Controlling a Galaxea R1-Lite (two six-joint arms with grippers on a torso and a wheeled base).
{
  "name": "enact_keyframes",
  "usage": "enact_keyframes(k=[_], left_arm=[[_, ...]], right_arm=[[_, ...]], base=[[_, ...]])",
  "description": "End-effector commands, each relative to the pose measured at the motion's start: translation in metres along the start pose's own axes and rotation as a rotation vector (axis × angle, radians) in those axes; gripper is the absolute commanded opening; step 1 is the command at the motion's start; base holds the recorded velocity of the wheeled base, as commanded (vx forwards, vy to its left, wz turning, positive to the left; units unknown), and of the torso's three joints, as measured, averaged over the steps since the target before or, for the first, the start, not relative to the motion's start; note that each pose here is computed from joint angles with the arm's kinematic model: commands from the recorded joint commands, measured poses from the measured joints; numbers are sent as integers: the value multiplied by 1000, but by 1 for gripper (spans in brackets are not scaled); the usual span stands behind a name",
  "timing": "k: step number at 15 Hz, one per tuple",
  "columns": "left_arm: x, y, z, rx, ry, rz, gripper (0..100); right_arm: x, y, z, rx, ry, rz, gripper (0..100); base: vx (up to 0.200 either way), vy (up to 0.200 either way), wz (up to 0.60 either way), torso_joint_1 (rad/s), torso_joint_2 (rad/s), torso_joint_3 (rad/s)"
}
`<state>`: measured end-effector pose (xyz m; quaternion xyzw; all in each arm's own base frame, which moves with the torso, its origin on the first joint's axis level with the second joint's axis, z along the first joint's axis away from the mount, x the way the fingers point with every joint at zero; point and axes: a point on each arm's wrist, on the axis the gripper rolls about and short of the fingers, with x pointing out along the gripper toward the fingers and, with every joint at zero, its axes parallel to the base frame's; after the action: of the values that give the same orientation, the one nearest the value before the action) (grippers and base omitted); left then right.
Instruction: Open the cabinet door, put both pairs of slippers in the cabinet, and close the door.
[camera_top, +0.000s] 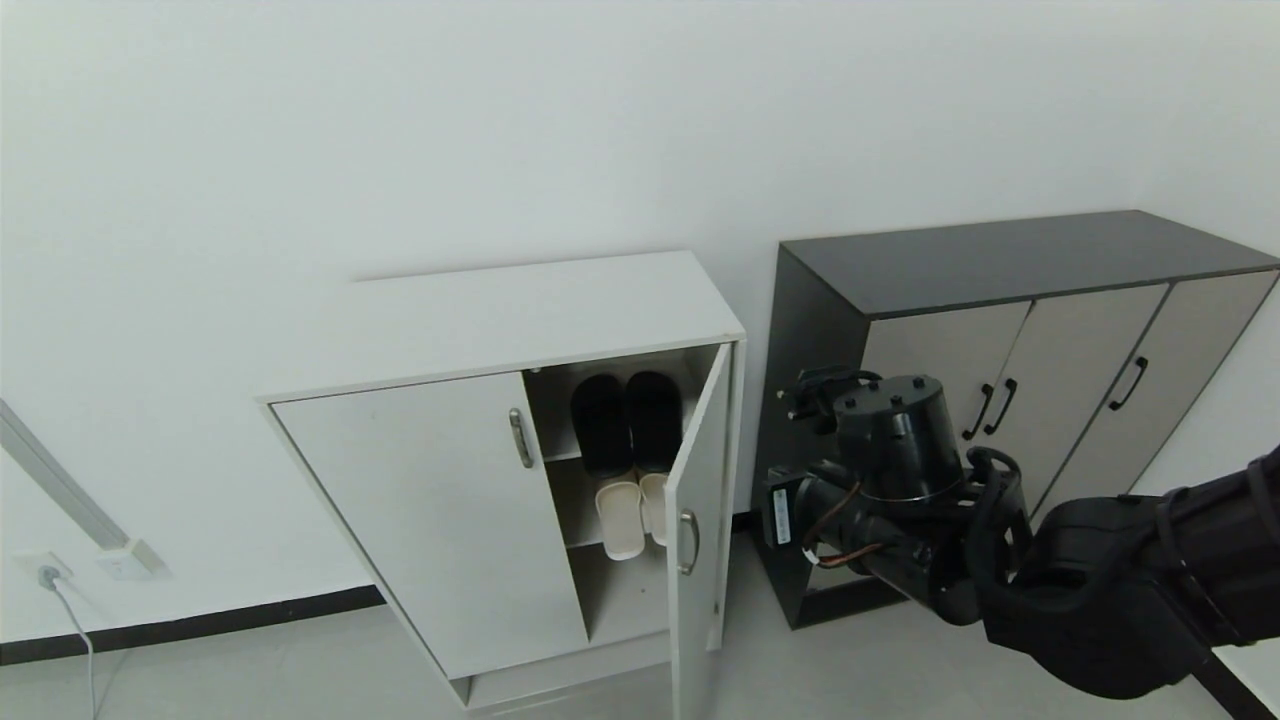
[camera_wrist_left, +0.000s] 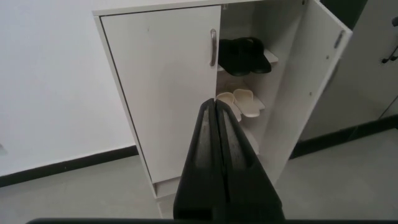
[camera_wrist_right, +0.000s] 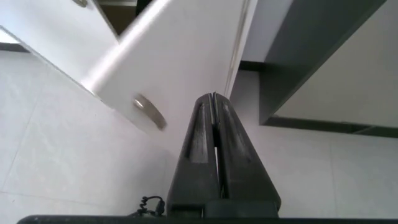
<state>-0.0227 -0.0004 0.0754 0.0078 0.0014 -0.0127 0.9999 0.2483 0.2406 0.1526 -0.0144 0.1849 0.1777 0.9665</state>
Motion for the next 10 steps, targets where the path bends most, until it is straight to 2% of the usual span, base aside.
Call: enact_keyframes(k=[1, 4, 10], left_arm=[[0, 0, 0, 0, 0, -1, 0], [0, 0, 0, 0, 0, -1, 0], [0, 0, 0, 0, 0, 1, 0]], right_arm=[[-3, 0, 1, 1, -4, 1, 0], [-2, 0, 0, 0, -3, 1, 0], [-2, 1, -4, -13, 9, 7, 0]], base=[[0, 0, 0, 0, 0, 0], [0, 0, 0, 0, 0, 0], [0, 0, 600, 5, 5, 2]])
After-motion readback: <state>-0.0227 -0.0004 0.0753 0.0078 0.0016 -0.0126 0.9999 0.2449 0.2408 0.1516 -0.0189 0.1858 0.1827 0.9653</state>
